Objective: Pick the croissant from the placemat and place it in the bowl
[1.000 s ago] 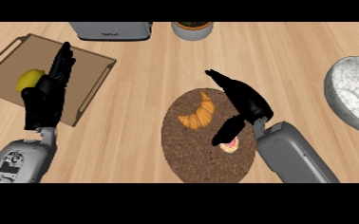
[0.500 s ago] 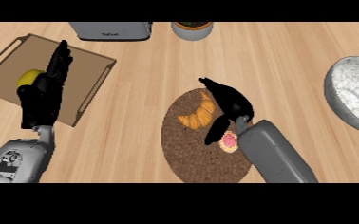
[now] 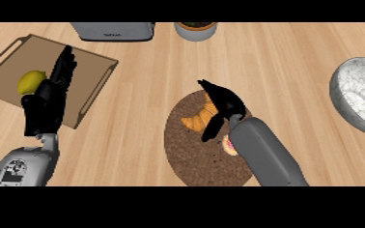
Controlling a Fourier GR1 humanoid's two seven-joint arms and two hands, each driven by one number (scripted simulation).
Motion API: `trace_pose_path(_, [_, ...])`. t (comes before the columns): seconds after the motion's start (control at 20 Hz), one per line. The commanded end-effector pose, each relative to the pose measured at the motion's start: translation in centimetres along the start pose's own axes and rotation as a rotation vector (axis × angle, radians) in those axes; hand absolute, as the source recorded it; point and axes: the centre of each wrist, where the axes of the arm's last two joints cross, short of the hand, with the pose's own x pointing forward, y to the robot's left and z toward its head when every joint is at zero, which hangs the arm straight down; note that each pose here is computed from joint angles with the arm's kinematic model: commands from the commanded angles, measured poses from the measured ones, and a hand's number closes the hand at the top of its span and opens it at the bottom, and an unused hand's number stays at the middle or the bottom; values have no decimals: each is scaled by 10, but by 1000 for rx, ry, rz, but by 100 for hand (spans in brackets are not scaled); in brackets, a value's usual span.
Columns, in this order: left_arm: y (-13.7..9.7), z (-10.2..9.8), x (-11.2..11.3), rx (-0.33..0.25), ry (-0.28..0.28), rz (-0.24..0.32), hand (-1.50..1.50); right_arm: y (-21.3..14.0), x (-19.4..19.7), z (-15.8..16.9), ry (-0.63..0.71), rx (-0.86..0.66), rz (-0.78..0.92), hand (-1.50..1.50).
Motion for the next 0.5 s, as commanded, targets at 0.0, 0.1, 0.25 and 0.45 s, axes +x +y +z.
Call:
trace_pose_path(0.0, [12,-20,39,12,-2,9,0,12,-5,-9,-5,26,3,-150])
trace_pose_path(0.1, [0,-2,15,18,-1,8,0,16,-3,-4,-36,13,7,-150])
trace_pose_path(0.25, [1,-9,-1,3,0,3,0,34,-15,-19,-63,-14,126,150])
trace_pose_path(0.45, [-9,12,25,11,-1,2,0,22,-28,-15,-69,-22,119,150])
